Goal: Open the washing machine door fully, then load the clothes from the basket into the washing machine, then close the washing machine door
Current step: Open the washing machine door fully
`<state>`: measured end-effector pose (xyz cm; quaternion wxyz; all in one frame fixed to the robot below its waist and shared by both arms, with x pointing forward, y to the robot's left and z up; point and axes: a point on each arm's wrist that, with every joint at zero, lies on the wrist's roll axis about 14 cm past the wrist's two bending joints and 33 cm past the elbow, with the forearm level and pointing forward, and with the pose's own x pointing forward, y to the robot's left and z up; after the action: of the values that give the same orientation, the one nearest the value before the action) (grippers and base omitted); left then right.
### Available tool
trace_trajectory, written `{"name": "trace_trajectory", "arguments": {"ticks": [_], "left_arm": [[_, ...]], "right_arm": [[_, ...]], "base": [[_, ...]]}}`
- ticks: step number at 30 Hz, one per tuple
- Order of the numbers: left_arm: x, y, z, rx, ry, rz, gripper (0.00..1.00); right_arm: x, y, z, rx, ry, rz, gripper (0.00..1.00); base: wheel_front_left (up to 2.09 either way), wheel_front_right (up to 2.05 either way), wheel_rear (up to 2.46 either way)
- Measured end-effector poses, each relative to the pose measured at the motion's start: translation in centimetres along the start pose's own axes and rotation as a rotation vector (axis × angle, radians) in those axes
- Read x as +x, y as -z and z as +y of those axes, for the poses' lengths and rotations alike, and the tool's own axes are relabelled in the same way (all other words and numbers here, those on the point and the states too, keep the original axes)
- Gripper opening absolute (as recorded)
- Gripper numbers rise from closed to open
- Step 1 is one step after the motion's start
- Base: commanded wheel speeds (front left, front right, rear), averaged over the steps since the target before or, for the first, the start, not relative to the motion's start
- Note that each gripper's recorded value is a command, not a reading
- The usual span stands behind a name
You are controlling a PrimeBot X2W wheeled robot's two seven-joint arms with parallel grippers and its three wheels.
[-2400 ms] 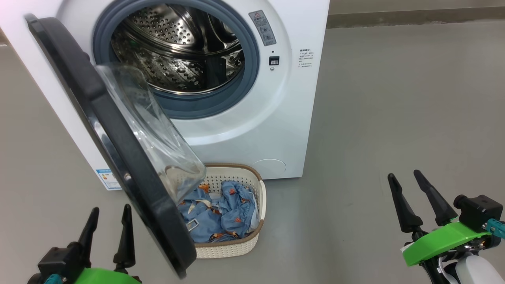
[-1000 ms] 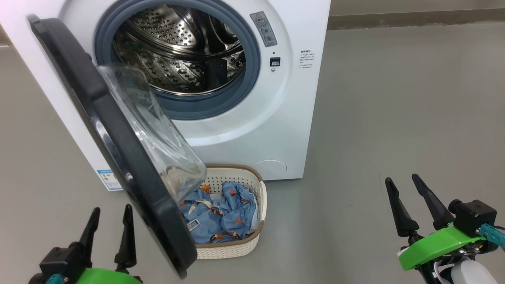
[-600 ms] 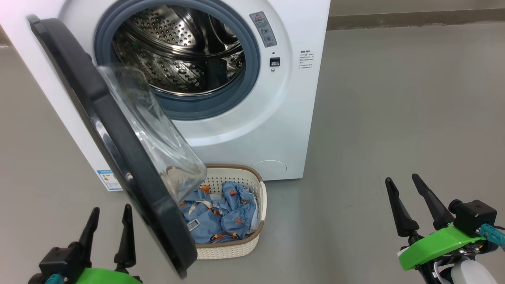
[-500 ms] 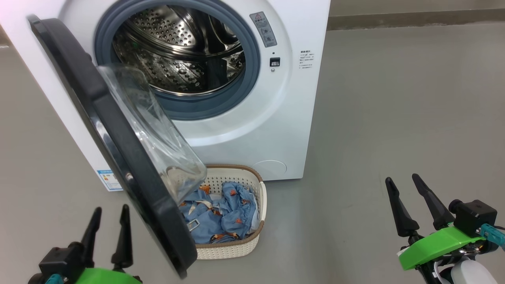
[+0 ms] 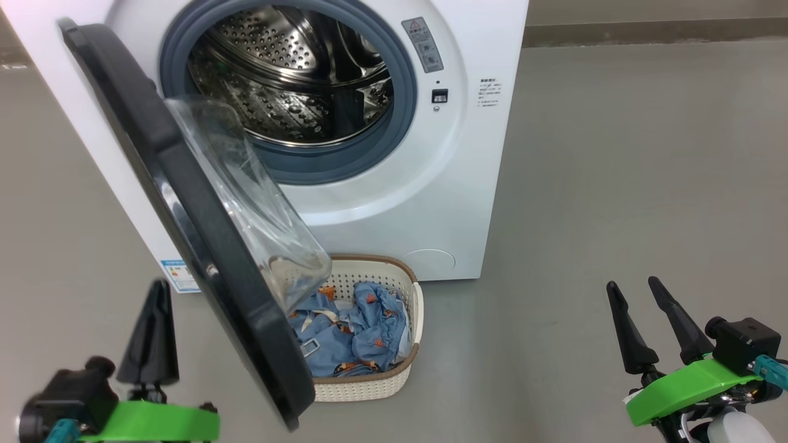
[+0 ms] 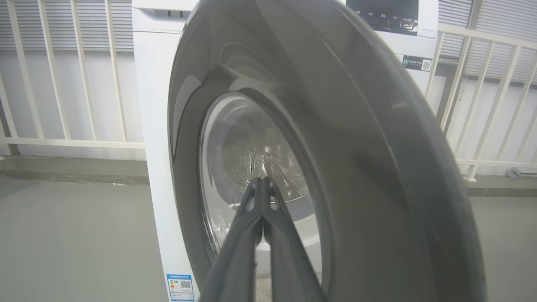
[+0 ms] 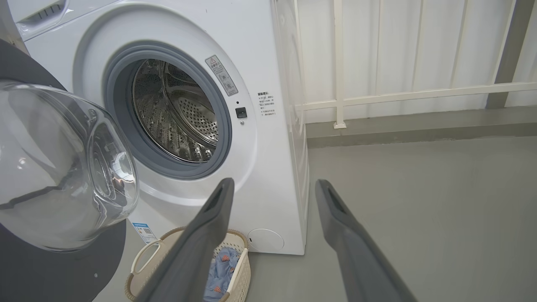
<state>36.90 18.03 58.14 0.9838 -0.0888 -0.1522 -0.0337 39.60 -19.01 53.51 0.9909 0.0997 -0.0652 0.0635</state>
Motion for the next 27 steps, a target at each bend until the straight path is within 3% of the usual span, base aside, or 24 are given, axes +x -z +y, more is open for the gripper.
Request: {"name": "trace_trajectory", "arguments": {"ticks": [6, 14, 21, 27], "left_arm": [[1.0, -5.5, -1.6, 0.025, 0.044, -0.176, 0.00], [0.7, -9.6, -6.6, -0.010, 0.189, -0.296, 0.00], [0.0, -8.4, -11.5, -0.095, 0.337, -0.217, 0.00], [-0.8, -3.5, -13.3, -0.169, 0.371, -0.039, 0.00]], "right_arm": [[0.2, 0.1, 0.3, 0.002, -0.009, 0.000, 1.00], [0.3, 0.3, 0.4, 0.007, -0.009, 0.004, 1.00], [0.2, 0.5, 0.4, 0.013, -0.004, 0.009, 1.00], [0.1, 0.8, 0.3, 0.019, 0.003, 0.015, 1.00]], "base": [[0.00, 0.00, 0.00], [0.00, 0.00, 0.00], [0.00, 0.00, 0.00], [0.00, 0.00, 0.00]]}}
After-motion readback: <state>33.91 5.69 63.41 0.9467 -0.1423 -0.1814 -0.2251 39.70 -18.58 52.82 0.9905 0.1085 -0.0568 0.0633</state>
